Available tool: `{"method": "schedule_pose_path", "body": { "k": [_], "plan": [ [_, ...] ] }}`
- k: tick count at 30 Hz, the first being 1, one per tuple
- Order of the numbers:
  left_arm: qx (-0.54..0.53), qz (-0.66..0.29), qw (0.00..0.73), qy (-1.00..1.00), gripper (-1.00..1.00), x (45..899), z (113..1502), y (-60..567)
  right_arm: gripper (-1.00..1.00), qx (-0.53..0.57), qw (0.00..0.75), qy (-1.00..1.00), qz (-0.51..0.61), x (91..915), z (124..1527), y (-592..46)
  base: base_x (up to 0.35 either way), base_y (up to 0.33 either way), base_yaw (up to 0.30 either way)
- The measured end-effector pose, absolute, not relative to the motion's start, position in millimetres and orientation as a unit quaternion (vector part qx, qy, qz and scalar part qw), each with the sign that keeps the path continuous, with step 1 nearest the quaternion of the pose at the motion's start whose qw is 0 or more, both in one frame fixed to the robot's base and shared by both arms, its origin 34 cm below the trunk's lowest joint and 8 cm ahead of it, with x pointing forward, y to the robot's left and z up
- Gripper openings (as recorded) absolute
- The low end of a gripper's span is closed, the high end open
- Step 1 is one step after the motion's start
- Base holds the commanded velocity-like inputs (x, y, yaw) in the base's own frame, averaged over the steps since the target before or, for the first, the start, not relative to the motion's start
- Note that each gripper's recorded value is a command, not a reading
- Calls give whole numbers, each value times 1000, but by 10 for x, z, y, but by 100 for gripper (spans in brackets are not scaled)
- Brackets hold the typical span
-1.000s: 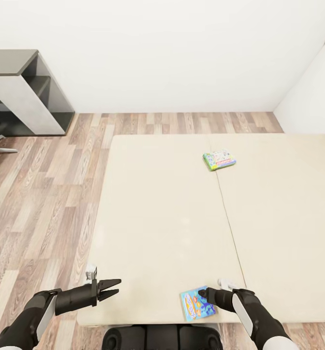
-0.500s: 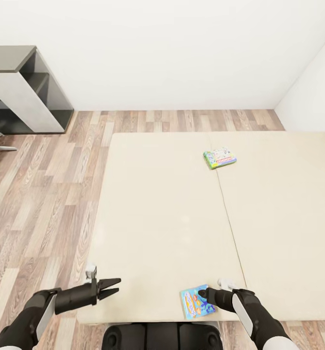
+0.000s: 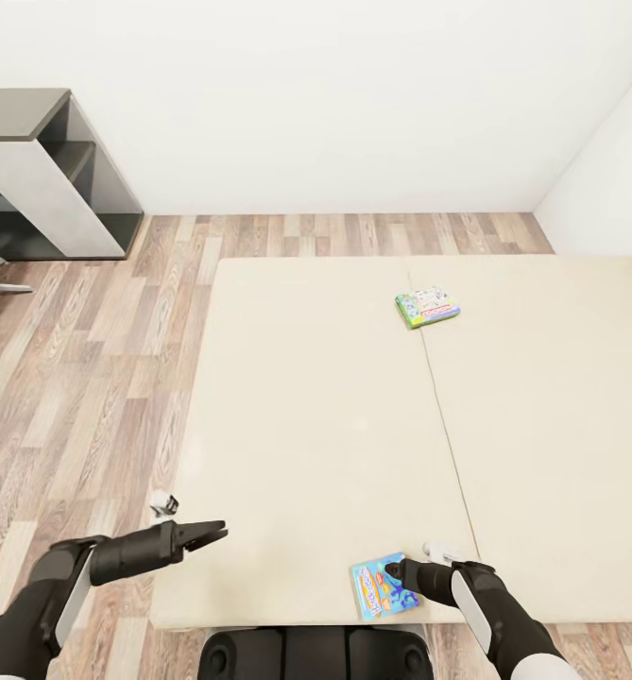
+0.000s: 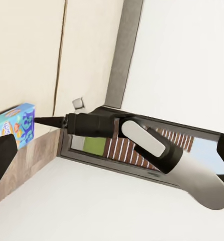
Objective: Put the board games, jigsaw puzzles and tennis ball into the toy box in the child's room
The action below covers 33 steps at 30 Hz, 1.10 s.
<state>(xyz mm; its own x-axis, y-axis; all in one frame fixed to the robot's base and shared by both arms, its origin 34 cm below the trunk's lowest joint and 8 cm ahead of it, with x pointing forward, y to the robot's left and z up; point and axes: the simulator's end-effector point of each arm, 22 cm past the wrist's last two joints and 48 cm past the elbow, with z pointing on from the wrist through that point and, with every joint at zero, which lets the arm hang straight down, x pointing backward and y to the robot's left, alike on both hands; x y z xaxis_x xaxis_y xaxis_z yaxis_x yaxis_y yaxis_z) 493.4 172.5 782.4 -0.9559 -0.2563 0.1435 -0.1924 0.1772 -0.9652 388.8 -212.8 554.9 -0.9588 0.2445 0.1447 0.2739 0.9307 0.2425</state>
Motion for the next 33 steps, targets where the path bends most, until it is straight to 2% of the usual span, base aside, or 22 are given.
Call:
{"method": "schedule_pose_path", "body": {
  "k": [33],
  "plan": [
    [-134,-627,32,767,100,4949,7890,1730,100,-133,59,-981,-132,3861,5532,-2113,0,0,0]
  ]
}}
